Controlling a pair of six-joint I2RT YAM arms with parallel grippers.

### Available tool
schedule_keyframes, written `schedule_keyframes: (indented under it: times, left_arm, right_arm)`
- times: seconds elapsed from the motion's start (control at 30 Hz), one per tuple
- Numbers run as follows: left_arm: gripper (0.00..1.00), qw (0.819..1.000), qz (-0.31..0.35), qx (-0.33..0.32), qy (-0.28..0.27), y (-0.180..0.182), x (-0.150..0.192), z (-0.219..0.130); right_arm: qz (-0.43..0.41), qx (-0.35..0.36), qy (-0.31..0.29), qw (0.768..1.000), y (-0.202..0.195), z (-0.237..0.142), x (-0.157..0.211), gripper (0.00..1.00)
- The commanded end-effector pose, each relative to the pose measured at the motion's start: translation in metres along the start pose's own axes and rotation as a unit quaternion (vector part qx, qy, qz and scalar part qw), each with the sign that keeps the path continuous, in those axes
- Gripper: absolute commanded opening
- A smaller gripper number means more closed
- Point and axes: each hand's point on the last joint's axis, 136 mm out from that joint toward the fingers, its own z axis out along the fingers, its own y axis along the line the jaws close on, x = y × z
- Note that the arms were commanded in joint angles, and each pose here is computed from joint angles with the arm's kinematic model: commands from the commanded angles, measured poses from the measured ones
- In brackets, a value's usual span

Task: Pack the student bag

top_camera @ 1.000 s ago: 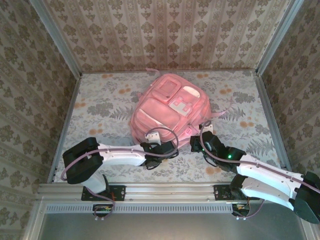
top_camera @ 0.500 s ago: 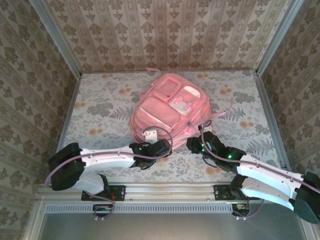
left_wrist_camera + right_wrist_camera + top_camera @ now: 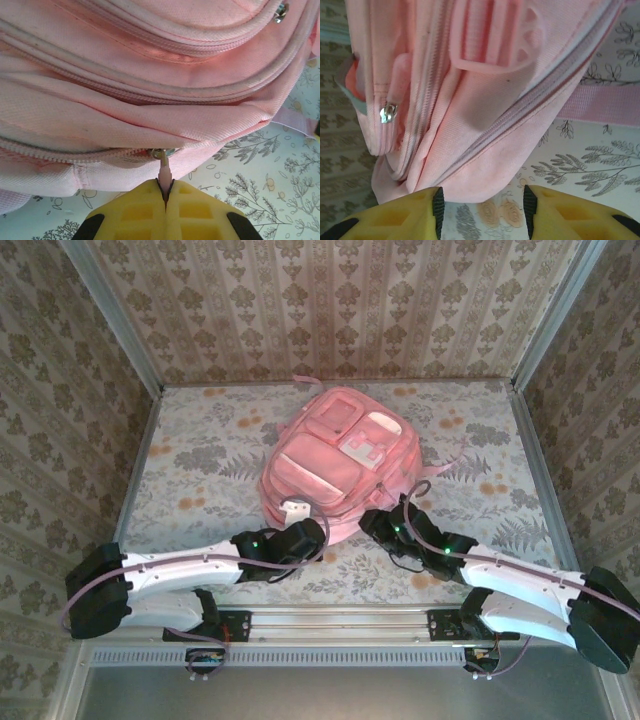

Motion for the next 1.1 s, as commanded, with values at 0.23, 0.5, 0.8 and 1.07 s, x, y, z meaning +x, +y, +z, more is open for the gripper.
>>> schedule_keyframes:
  times: [0.23, 0.5, 0.8, 1.07]
  left_arm:
    - [0.00, 0.996, 0.022, 0.085, -0.001, -0.038, -0.008, -0.006]
    - [0.00, 0.992, 0.056, 0.116, 0.014, -0.058, -0.008, -0.007]
    - [0.00, 0.990, 0.098, 0.104, 0.020, -0.042, -0.001, -0.012]
    - [0.00, 0.991, 0.112, 0.063, 0.029, -0.014, 0.001, -0.017]
  right_arm:
    - [0.127, -0.057, -0.006, 0.990, 0.018, 0.012, 0.005, 0.62]
    - [0.122, -0.064, -0.007, 0.990, 0.025, 0.027, 0.006, 0.47]
    - [0.086, -0.019, -0.058, 0.994, 0.004, 0.017, -0.011, 0.00]
    - [0.053, 0.018, -0.084, 0.995, -0.005, 0.001, -0.027, 0.00]
